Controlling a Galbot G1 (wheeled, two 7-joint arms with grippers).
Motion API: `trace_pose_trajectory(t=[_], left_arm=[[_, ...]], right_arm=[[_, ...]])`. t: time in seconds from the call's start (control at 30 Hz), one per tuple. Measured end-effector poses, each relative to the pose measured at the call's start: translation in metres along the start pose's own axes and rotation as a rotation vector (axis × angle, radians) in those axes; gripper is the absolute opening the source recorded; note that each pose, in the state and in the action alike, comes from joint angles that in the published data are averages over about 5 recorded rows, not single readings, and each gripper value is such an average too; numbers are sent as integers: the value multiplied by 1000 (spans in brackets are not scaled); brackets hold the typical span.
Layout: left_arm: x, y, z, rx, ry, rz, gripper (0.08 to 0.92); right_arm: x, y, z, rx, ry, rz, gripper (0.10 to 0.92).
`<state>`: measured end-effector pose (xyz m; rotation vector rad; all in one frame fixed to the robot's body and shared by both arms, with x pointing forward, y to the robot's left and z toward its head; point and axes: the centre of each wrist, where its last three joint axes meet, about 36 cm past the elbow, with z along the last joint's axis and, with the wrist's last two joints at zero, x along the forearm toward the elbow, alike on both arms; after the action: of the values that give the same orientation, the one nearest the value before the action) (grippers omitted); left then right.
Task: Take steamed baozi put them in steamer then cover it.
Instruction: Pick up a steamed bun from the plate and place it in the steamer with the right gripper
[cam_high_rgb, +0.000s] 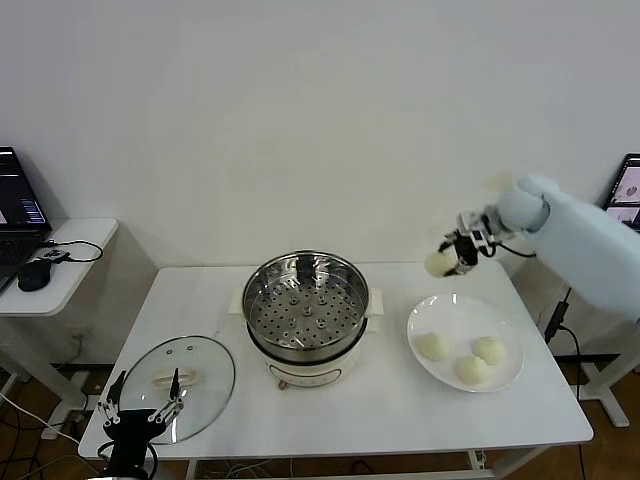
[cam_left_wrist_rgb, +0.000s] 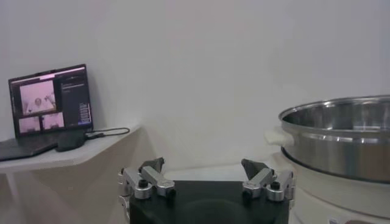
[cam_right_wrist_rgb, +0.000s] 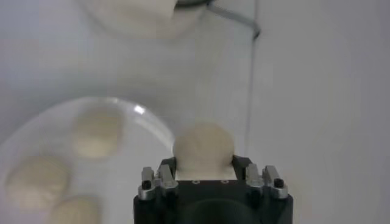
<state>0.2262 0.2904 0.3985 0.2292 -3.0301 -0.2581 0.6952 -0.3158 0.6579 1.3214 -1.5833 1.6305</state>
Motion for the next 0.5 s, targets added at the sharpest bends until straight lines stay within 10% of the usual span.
trace_pose_trajectory(t=[0.5], left_arm=[[-1,6,-1,10,-1,-20,823]], right_arm=[[-27,-43,-156,312,-177,-28,585]])
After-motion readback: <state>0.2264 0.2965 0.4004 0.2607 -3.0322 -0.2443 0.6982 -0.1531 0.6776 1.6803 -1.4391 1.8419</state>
